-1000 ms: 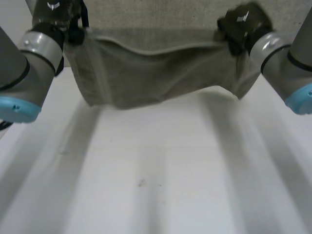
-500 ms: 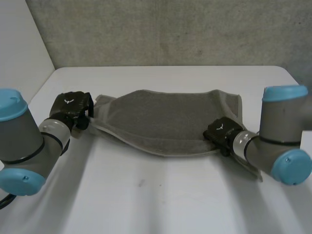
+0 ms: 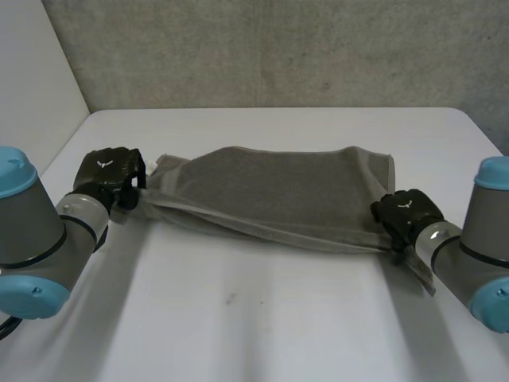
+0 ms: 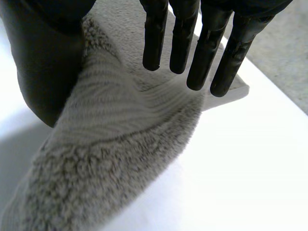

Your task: Fold the towel.

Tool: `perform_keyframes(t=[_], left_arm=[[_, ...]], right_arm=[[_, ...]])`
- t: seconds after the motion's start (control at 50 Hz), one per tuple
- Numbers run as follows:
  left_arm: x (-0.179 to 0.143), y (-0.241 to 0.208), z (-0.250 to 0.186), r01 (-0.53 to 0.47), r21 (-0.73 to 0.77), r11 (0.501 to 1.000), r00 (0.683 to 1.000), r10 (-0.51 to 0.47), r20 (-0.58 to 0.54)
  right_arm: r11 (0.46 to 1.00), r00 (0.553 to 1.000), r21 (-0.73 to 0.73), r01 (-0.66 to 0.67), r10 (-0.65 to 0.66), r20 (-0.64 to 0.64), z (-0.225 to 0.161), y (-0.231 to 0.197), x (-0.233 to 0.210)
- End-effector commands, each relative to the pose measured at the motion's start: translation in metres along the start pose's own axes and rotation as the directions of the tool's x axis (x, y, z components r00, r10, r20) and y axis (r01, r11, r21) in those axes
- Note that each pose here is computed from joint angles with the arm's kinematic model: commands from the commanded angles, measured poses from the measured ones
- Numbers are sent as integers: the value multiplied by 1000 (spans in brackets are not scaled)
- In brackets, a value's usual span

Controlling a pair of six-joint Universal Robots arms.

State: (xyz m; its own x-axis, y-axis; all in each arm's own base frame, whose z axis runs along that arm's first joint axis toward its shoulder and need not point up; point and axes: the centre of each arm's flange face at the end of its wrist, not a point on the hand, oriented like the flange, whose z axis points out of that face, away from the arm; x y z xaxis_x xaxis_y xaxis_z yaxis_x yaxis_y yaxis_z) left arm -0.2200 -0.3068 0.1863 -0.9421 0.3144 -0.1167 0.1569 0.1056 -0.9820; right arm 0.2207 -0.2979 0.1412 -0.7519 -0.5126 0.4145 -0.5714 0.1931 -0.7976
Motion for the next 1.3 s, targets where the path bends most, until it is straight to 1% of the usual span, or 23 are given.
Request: perform_keyframes(t=[0.02, 0.1, 0.34, 0.54, 0.62, 0.66, 0.68, 0.7, 0.74, 0.76, 0.8, 0.82, 0.86, 0.88, 0.92, 0.94, 0.98, 1.04, 1.14, 1.2, 1.24, 1.26, 1.3], left_arm=[[-2, 1, 0, 1, -3, 1000, 1000, -1, 4], [-1, 3, -1, 1, -9, 1000, 1000, -1, 4], [-2, 5, -5, 1, -20, 1000, 1000, -1, 7], [-4, 5, -8, 1, -30, 1000, 1000, -1, 12], [-3, 7, -12, 0, -42, 999, 1000, 1, 7], [-3, 2, -22, -16, -42, 999, 1000, 16, 6], [-3, 2, -22, -16, -42, 999, 1000, 16, 6], [-4, -3, -28, -39, -38, 999, 999, 39, 8], [-3, -9, -43, -110, -47, 993, 994, 110, 3], [-3, -9, -43, -110, -47, 993, 994, 110, 3], [-3, -13, -63, -200, -64, 978, 980, 199, -8], [-3, -13, -63, -200, -64, 978, 980, 200, -8], [-1, -13, -86, -280, -96, 955, 960, 278, -27], [-1, -13, -86, -280, -96, 955, 960, 279, -27], [1, -12, -109, -328, -121, 937, 945, 325, -47], [1, -12, -109, -328, -121, 937, 945, 325, -47], [2, -14, -127, -338, -121, 933, 941, 335, -49], [2, -12, -135, -339, -127, 932, 941, 335, -51], [2, -10, -134, -339, -122, 933, 941, 335, -55], [-1, -9, -118, -332, -108, 937, 943, 326, -70], [-6, -4, -90, -321, -101, 942, 946, 314, -83], [-6, -4, -90, -321, -101, 942, 946, 314, -83], [-6, -2, -63, -317, -91, 944, 946, 308, -96]], right_arm=[[1000, 998, -1, -13, 13, -68, -4, 13, 22], [1000, 995, -21, -5, 3, -95, -7, 20, 32], [999, 992, -33, -24, 20, -122, -19, 24, 41], [999, 999, 4, -35, 35, -32, -22, 23, 35], [999, 999, 9, -32, 33, -36, -23, 21, 36], [998, 998, 56, -13, 16, -66, -35, 3, 45], [998, 998, 56, -13, 16, -66, -35, 3, 45], [996, 996, 86, 1, 6, -85, -45, -10, 51], [997, 995, 78, 18, -11, -95, -67, -24, 60], [997, 995, 78, 18, -11, -95, -67, -24, 60], [998, 996, 15, 57, -56, -64, -84, -26, 65], [998, 996, 15, 58, -57, -64, -84, -26, 65], [989, 991, -55, 134, -134, -9, -105, -25, 67], [989, 991, -55, 134, -135, -9, -105, -25, 67], [972, 979, -115, 203, -202, 20, -129, -25, 71], [972, 979, -115, 204, -203, 20, -129, -25, 71], [956, 970, -166, 242, -237, 54, -145, -23, 74], [947, 962, -169, 274, -267, 64, -152, -24, 78], [947, 955, -128, 294, -287, 68, -149, -27, 81], [952, 957, -107, 286, -279, 76, -136, -23, 85], [959, 964, -119, 258, -248, 91, -102, -10, 95], [959, 964, -119, 258, -248, 91, -102, -10, 95], [966, 973, -132, 223, -213, 87, -75, -7, 99]])
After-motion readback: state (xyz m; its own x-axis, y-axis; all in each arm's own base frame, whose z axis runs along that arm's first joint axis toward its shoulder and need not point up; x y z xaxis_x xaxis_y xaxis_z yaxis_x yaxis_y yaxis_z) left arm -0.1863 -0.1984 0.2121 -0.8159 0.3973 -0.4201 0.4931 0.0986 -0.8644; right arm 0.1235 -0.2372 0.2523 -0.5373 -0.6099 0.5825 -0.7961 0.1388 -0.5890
